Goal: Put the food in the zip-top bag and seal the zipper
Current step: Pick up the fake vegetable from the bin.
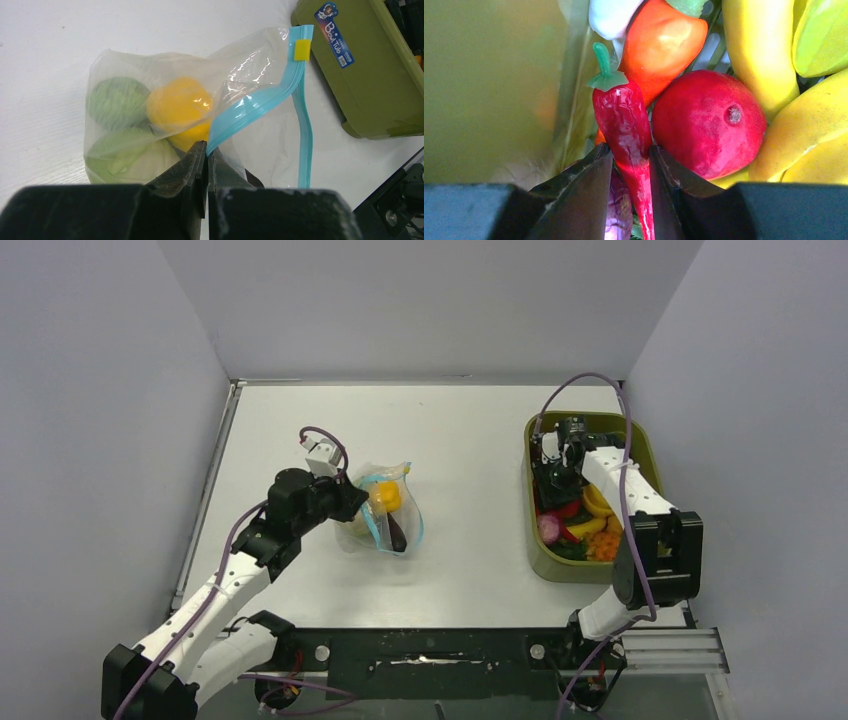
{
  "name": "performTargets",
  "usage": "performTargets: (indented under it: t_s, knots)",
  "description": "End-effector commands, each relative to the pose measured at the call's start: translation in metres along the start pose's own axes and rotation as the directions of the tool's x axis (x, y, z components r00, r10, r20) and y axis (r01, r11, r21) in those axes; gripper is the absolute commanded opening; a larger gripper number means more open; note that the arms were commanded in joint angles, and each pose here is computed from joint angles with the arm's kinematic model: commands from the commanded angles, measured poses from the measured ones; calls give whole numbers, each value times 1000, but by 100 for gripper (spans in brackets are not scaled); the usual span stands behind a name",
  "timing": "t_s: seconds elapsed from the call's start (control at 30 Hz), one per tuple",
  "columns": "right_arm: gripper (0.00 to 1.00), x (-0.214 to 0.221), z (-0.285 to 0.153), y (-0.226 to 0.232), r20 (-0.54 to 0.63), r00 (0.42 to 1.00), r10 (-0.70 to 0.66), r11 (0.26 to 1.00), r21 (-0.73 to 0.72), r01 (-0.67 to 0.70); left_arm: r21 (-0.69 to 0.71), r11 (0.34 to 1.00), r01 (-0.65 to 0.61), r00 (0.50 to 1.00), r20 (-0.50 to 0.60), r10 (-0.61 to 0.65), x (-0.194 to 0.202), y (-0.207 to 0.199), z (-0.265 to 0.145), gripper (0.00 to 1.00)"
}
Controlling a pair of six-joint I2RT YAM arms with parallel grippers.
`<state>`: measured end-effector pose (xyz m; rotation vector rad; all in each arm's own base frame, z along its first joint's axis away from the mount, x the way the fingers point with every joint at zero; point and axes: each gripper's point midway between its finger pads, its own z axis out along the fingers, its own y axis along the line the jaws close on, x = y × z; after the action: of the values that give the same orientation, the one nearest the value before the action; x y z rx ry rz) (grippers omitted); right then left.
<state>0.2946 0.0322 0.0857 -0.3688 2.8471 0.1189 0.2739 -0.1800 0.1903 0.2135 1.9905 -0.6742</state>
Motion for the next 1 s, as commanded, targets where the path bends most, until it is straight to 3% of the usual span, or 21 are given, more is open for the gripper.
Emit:
performTargets:
  t_s: [0.0,0.1,0.2,0.63,0.97]
  knots:
    - [25,-5,4,-8,16,1000,-18,999,37,18,10,1000,-14,996,85,13,-27,-7,0,0]
    - [13,-10,-6,-9,53,998,-21,998,57,18,5,1000,-14,996,84,14,-26,-6,0,0]
    - [9,-17,-21,-11,91,996,-14,997,79,7,6,1000,-13,997,82,12,-25,-5,0,0]
    - [7,-31,-68,-15,236,972,-10,986,165,-30,42,999,-3,995,104,-2,-34,-14,1,0]
    - [6,-49,-110,-17,417,908,-43,966,250,-69,73,997,37,990,133,-46,-47,-23,-1,0]
